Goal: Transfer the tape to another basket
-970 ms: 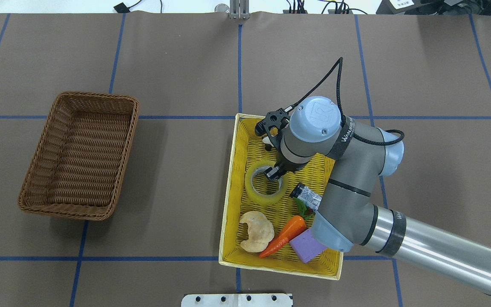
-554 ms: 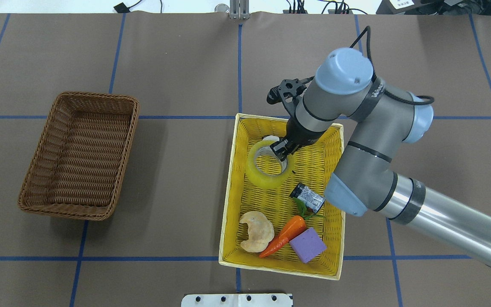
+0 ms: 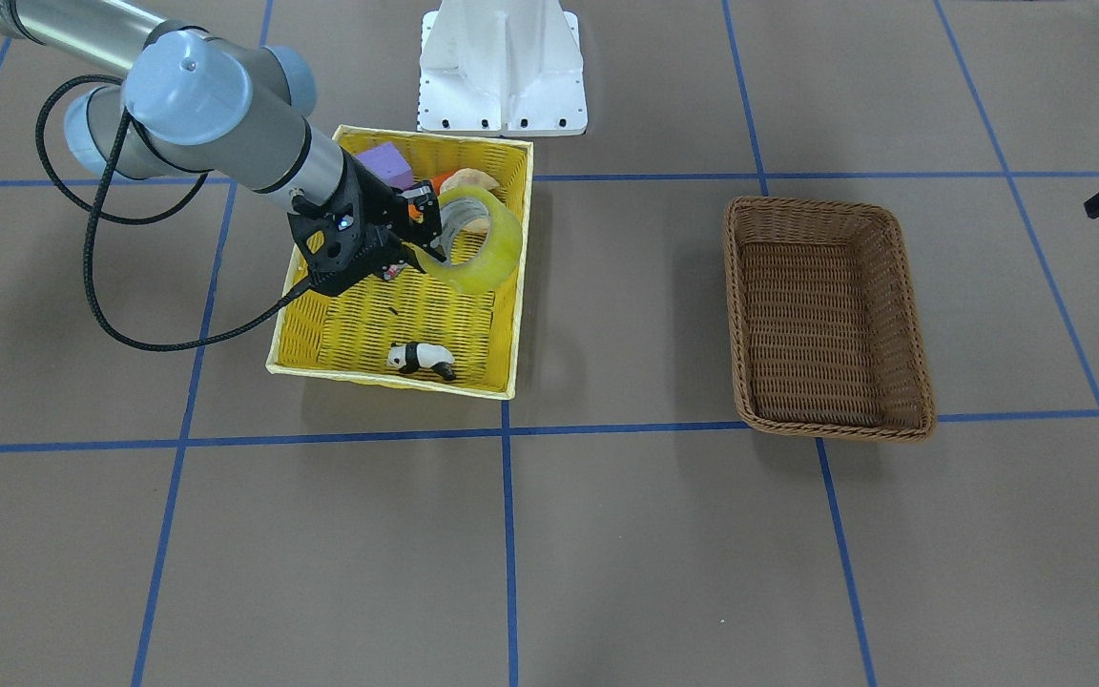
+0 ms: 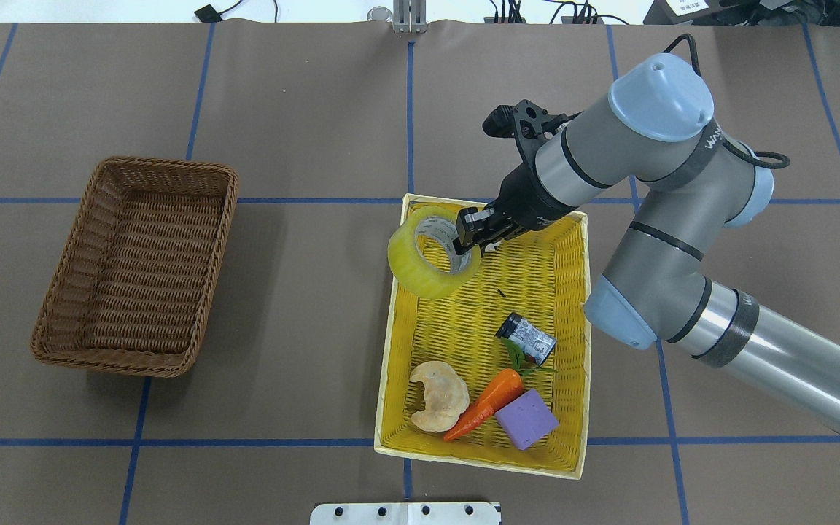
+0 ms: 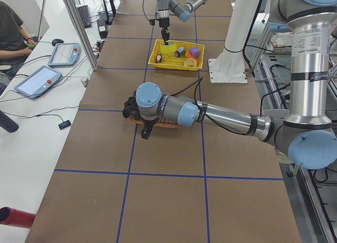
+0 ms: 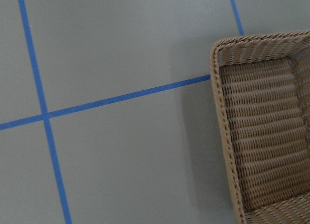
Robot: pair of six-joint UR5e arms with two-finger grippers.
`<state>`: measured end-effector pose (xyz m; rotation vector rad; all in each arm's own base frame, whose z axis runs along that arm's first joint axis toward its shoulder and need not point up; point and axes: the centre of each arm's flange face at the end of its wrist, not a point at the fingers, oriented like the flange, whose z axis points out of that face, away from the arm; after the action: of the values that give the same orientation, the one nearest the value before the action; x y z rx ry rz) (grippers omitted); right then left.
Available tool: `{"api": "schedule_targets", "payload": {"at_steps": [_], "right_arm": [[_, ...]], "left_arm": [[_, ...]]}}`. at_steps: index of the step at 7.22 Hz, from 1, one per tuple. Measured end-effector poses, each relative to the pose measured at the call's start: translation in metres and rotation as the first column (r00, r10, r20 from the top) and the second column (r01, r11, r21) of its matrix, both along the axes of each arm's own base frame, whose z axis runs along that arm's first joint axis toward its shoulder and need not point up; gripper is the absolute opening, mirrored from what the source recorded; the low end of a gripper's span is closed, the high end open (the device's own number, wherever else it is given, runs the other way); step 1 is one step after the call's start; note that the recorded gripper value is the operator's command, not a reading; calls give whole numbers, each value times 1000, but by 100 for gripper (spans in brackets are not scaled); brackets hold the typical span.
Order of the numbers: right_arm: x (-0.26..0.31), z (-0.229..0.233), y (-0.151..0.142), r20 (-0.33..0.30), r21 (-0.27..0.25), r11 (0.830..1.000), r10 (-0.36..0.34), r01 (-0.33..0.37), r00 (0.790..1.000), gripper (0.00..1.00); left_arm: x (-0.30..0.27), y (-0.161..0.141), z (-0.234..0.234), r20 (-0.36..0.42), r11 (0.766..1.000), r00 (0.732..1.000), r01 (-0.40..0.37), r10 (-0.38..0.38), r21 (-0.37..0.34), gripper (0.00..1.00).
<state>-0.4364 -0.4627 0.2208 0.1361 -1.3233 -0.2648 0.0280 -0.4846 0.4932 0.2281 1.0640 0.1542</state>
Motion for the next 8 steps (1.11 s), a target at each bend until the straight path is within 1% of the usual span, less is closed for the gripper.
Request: {"api": "schedule_targets", "payload": {"at_steps": [1,2,3,4,5,6,7,8], "right_arm": [[4,-4,4,70,-48,999,24,-20,997,0],[10,-10,9,135,-93,995,46,-34,990,0],[15,-15,12,193,-130,990,71,-46,979,0],[19,-19,14,238,-164,985,98,-60,966,0],[22,-21,16,270,-201,977,123,-69,955,0],[23,-22,17,298,-234,970,137,-67,945,0],[23,-20,18,336,-265,962,149,-58,930,0],[18,-13,21,391,-298,953,167,-47,905,0]], "left_arm": [[25,-9,-16,-38,998,998,43,-45,-54,98],[50,-16,-31,-80,992,993,79,-88,-103,98],[76,-25,-47,-131,986,985,98,-116,-137,98],[101,-33,-67,-185,980,973,103,-135,-172,98],[128,-35,-91,-245,974,960,88,-139,-210,98],[156,-30,-115,-303,969,944,55,-128,-240,98],[180,-22,-141,-364,962,924,15,-117,-271,98],[199,-12,-166,-428,952,896,-18,-121,-305,98]]}}
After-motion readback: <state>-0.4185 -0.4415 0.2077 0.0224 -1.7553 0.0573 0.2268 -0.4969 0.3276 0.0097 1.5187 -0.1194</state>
